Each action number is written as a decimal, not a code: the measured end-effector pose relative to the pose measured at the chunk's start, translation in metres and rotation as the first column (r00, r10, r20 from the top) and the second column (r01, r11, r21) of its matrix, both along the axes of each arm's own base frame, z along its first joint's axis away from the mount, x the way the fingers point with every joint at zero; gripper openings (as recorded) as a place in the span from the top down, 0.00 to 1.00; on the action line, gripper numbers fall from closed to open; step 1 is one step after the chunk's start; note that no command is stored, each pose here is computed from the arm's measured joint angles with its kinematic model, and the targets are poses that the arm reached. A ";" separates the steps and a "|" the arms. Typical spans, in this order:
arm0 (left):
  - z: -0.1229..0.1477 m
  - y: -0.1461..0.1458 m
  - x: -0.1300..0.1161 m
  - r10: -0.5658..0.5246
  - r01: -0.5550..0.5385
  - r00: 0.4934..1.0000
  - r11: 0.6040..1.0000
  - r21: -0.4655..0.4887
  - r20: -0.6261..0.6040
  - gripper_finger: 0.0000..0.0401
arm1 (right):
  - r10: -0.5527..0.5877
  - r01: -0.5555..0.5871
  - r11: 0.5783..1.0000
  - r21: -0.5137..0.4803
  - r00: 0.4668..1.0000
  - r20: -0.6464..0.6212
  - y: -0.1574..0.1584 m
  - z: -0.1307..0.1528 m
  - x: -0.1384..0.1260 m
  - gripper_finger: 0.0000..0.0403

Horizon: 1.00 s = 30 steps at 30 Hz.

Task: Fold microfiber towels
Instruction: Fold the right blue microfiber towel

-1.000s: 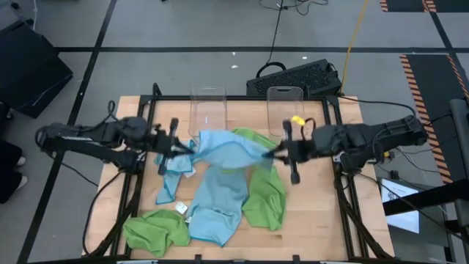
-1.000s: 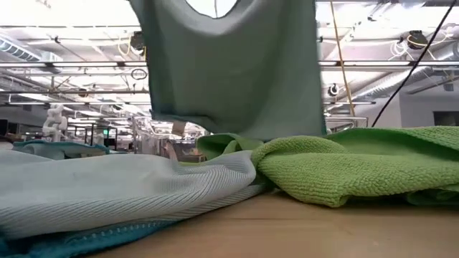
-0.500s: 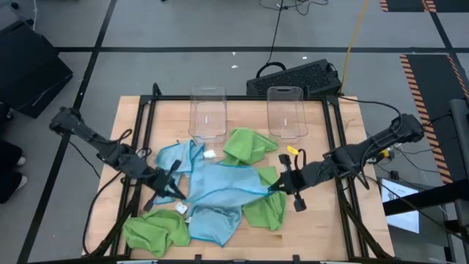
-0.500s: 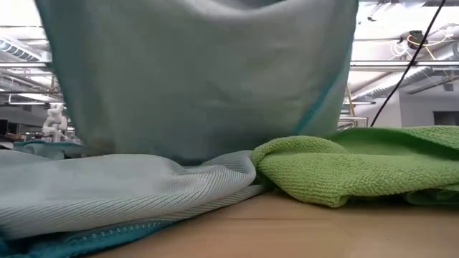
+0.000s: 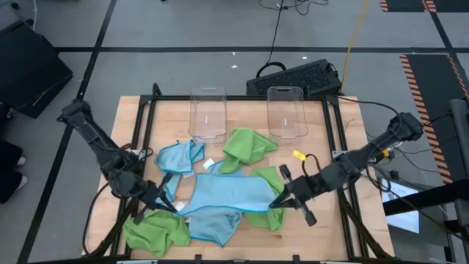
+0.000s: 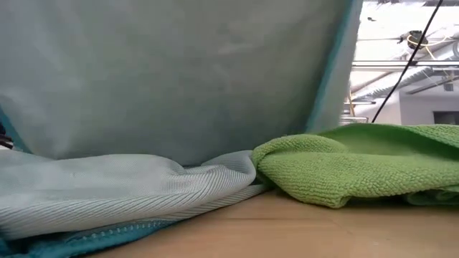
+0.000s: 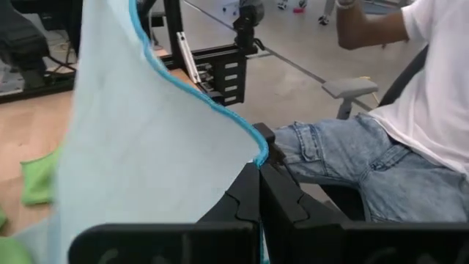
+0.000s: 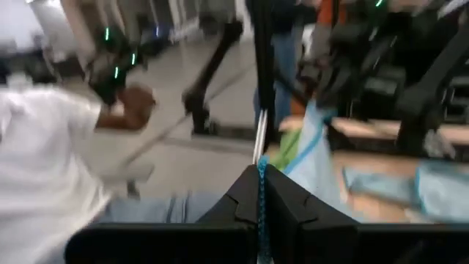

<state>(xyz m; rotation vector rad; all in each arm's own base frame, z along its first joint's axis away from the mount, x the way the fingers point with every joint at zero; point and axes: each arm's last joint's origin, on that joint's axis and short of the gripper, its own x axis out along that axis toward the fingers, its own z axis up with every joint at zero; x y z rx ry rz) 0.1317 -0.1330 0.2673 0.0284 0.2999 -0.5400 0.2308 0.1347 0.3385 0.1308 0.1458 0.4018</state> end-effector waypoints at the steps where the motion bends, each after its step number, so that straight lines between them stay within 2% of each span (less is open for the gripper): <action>1: 0.000 -0.001 -0.001 0.006 -0.006 1.000 1.000 0.001 0.002 1.00 | -0.010 0.010 1.000 0.006 1.000 0.007 -0.003 0.001 0.001 0.99; 4: -0.001 -0.004 -0.003 -0.001 0.001 1.000 1.000 0.007 0.003 1.00 | -0.028 0.029 0.999 0.021 0.999 -0.022 -0.014 0.003 -0.001 0.99; 8: -0.001 -0.006 -0.006 -0.005 0.005 1.000 1.000 0.011 0.006 1.00 | 0.017 -0.011 0.996 0.091 0.997 -0.072 -0.029 0.009 -0.009 0.99; 12: -0.001 -0.007 -0.007 -0.009 0.009 1.000 1.000 0.012 0.006 1.00 | 0.058 -0.053 0.990 0.132 0.998 -0.034 -0.032 0.016 -0.010 0.99; 16: -0.001 -0.008 -0.008 0.010 -0.010 1.000 1.000 0.020 0.012 1.00 | 0.084 -0.082 0.990 0.117 0.996 -0.008 -0.023 0.013 -0.006 0.99; 18: -0.001 -0.008 -0.008 0.016 -0.016 1.000 0.999 0.028 0.019 1.00 | 0.066 -0.068 0.993 0.094 0.998 0.021 -0.017 0.011 -0.001 0.98; 23: -0.001 -0.008 -0.009 0.035 -0.037 0.999 0.998 0.054 0.040 1.00 | -0.084 0.078 0.996 0.047 0.987 0.135 -0.002 0.000 0.025 0.98; 28: -0.001 -0.009 -0.010 0.055 -0.060 0.997 0.995 0.078 0.059 1.00 | -0.123 0.112 0.992 0.062 0.961 0.246 0.006 -0.014 0.053 0.98; 30: -0.002 -0.009 -0.011 0.059 -0.064 0.997 0.994 0.088 0.057 1.00 | -0.131 0.120 0.991 0.062 0.964 0.231 0.007 -0.023 0.061 0.98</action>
